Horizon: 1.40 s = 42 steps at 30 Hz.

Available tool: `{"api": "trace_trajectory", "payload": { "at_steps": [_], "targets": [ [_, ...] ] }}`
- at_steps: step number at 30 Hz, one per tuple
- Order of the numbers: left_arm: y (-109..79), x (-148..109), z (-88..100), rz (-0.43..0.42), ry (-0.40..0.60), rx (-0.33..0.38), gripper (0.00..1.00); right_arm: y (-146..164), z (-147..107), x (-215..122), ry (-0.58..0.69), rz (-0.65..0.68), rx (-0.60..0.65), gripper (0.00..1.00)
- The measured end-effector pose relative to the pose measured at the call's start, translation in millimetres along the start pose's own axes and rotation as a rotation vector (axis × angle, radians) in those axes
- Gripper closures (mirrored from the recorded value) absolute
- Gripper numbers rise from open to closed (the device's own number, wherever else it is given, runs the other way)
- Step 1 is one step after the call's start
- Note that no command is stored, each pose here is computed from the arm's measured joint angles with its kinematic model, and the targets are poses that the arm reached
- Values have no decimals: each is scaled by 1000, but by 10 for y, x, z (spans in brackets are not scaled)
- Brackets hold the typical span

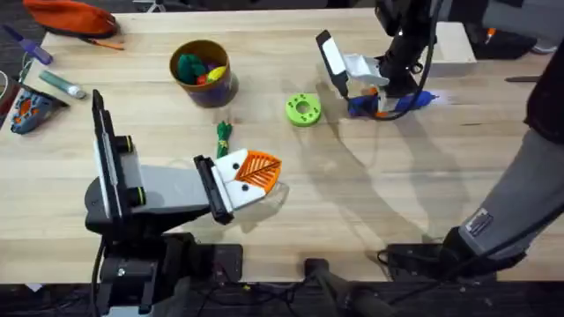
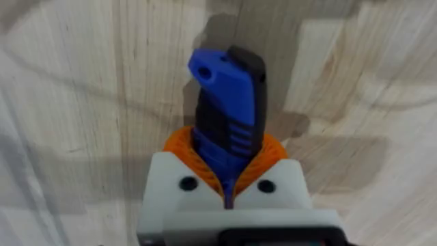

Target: Pick up the gripper from the table and insert it into the empty holder that is missing its gripper. Then pick up a screw, insert it into the mounting hole, and use the screwdriver to tighten it. Finally, clean up the table by picking up the vegetable and placing it into the bucket.

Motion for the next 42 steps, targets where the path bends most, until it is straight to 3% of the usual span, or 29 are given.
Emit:
{"api": "trace_trajectory", "payload": {
  "at_steps": [3, 4, 8, 9, 19, 24, 26, 27, 29, 34, 35, 40, 42],
  "targets": [
    [0, 0, 0, 0, 0, 0, 989, 0, -2, 1, 2, 0, 0, 975],
    [0, 0, 0, 0, 0, 0, 989, 10, -11, -5, 9, 4, 4, 650],
    [0, 0, 0, 0, 0, 0, 989, -17, -16, -10, 11, -11, 17, 76],
    [0, 0, 0, 0, 0, 0, 989, -17, -15, -13, 11, -12, 17, 26],
    [0, 0, 0, 0, 0, 0, 989, -13, 1, -55, 12, -21, 45, 9],
    [0, 0, -1, 0, 0, -1, 989, 24, 58, -297, 13, -67, 88, 9],
    [0, 0, -1, 0, 0, 0, 989, -4, 87, -474, 12, -117, 124, 8],
    [0, 0, 0, 0, 0, 0, 989, -9, 136, -803, -2, -183, 165, 8],
    [0, 0, 0, 0, 0, 0, 989, 6, 185, -1059, -32, -237, 196, 8],
    [0, 0, 0, 0, 0, 0, 940, -42, 339, -1694, -197, -402, 313, 8],
    [0, 0, 0, 0, 0, 4, 837, -50, 373, -1808, -239, -427, 339, 8],
    [0, 0, 0, 0, 0, 1, 66, -208, 511, -2333, -479, -544, 564, 8],
    [0, 0, -1, 0, 0, 0, 20, -265, 536, -2489, -569, -560, 695, 8]
  ]
}}
Point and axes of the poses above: each hand's point on the last joint's axis, 136 mm out from that joint toward the fingers, its own x axis out along the fingers, its own y axis along the line the jaws close on, z = x × y, the point moved 5 cm from there along -x, back along the fingers, and after that the axes turned 5 degrees about -x, right-handed, at the moved point
